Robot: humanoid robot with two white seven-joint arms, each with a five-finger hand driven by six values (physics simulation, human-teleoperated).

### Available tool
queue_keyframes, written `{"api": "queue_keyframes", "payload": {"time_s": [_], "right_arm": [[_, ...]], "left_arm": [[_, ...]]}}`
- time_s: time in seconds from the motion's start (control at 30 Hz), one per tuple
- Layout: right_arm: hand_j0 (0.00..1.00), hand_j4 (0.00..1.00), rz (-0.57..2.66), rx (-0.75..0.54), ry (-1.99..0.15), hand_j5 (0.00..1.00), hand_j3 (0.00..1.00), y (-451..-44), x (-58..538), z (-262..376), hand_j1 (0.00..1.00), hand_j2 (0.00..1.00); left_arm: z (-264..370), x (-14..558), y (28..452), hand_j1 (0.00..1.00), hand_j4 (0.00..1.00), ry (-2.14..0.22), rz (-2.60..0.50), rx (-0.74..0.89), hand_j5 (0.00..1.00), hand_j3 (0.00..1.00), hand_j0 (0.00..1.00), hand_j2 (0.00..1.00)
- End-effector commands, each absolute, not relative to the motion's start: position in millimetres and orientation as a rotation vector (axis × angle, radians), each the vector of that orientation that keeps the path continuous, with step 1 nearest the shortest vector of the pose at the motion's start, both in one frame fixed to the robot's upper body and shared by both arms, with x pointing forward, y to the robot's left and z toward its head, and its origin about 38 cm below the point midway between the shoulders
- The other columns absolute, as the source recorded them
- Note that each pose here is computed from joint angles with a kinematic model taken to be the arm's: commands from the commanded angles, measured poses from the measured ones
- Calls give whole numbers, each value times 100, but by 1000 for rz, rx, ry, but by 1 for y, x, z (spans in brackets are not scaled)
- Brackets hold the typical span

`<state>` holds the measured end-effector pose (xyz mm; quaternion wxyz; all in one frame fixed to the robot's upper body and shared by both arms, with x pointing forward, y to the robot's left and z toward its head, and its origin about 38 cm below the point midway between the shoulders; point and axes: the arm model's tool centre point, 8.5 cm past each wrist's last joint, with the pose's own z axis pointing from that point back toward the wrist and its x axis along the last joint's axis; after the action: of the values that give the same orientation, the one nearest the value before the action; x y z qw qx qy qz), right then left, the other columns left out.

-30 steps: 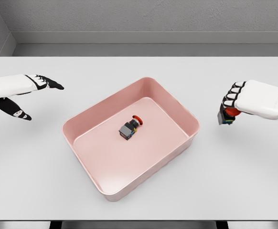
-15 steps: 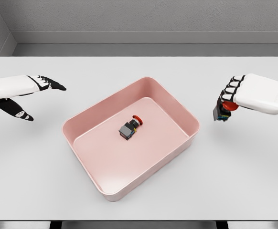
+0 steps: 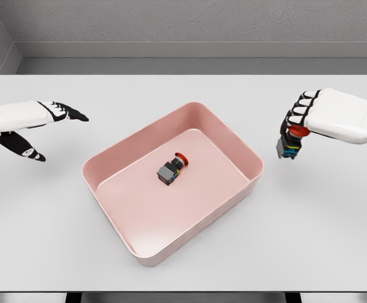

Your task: Put the industrial switch in the basket with both arms

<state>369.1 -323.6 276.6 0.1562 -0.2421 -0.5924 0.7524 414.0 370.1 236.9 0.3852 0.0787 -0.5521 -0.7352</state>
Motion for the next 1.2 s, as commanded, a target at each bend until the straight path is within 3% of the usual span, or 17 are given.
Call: {"api": "queue_keyframes", "payload": {"time_s": [0.0, 1.17], "right_arm": [[49, 49, 2139, -680, -1717, 49, 49, -320, 370, 276, 49, 49], [49, 49, 2101, -530, -1928, 49, 49, -250, 380, 264, 49, 49]], "left_arm": [[238, 414, 370, 100, 100, -1412, -1865, 198, 100, 100, 100, 100], [235, 414, 365, 100, 100, -1420, -1866, 183, 100, 100, 100, 100]]}}
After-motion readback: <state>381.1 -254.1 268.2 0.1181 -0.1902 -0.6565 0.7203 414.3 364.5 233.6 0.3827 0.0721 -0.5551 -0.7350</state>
